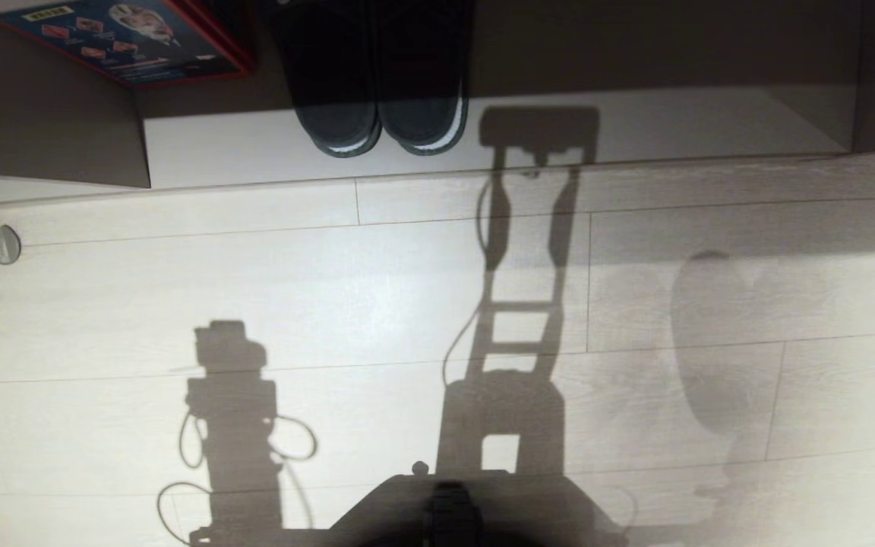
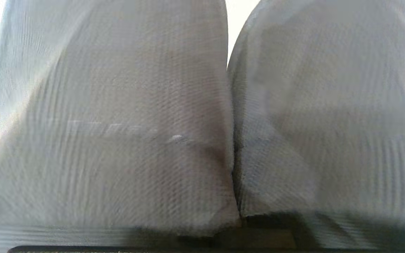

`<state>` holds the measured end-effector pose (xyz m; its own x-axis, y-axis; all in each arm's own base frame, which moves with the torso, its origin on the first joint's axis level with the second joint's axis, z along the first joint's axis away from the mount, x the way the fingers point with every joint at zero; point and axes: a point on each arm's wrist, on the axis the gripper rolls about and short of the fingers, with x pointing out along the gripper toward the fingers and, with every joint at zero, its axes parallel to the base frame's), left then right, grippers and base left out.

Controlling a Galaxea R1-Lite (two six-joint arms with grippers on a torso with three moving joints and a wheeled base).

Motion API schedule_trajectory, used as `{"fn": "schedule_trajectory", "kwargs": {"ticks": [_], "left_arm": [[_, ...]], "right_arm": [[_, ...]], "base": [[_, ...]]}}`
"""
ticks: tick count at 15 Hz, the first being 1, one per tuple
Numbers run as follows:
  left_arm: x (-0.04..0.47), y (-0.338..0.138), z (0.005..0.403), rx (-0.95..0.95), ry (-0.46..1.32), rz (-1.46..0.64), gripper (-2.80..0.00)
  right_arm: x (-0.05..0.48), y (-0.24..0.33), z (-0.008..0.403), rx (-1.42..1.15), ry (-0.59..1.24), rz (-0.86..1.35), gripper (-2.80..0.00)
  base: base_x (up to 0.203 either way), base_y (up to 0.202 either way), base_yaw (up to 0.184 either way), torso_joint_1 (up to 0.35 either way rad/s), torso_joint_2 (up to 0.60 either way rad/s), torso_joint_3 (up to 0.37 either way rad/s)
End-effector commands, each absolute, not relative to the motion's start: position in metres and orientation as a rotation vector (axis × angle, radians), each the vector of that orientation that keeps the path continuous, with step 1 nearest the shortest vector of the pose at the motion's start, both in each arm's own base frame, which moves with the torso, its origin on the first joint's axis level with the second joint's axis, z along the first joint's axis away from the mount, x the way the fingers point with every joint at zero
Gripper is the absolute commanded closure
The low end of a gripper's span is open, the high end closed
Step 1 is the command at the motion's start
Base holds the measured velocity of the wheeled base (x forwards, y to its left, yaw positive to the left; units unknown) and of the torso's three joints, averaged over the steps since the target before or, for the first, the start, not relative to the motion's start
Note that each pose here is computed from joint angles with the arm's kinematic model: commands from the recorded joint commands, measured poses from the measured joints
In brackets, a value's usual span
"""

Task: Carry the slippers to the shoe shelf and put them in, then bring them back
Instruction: Place the slippers into the shoe cabinet

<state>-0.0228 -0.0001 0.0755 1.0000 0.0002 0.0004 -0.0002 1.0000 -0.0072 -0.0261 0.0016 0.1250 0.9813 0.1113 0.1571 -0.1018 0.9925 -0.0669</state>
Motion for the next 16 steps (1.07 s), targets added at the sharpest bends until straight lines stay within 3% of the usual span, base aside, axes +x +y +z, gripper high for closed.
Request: {"fn": "schedule_trajectory", "kwargs": {"ticks": [1, 5, 10, 12, 16], "left_arm": [[-0.023, 0.000, 0.075, -0.008, -0.002, -0.002, 0.00], [-0.023, 0.000, 0.075, -0.008, 0.000, -0.001, 0.00], [-0.023, 0.000, 0.075, -0.006, 0.000, -0.001, 0.00], [-0.023, 0.000, 0.075, -0.006, 0.000, -0.002, 0.00], [-0.023, 0.000, 0.075, -0.008, 0.000, -0.002, 0.00]], "right_arm": [[-0.005, 0.002, 0.147, -0.056, -0.088, 0.122, 0.00], [0.075, 0.006, 0.195, -0.066, -0.069, 0.165, 0.00], [0.164, 0.015, 0.255, -0.138, -0.323, 0.201, 0.00], [0.186, 0.020, 0.272, -0.149, -0.462, 0.210, 0.00], [0.206, 0.024, 0.287, -0.142, -0.531, 0.220, 0.00]], "base": [[0.000, 0.000, 0.000, 0.000, 0.00, 0.000], [0.000, 0.000, 0.000, 0.000, 0.00, 0.000], [0.000, 0.000, 0.000, 0.000, 0.00, 0.000], [0.000, 0.000, 0.000, 0.000, 0.00, 0.000], [0.000, 0.000, 0.000, 0.000, 0.00, 0.000]]}}
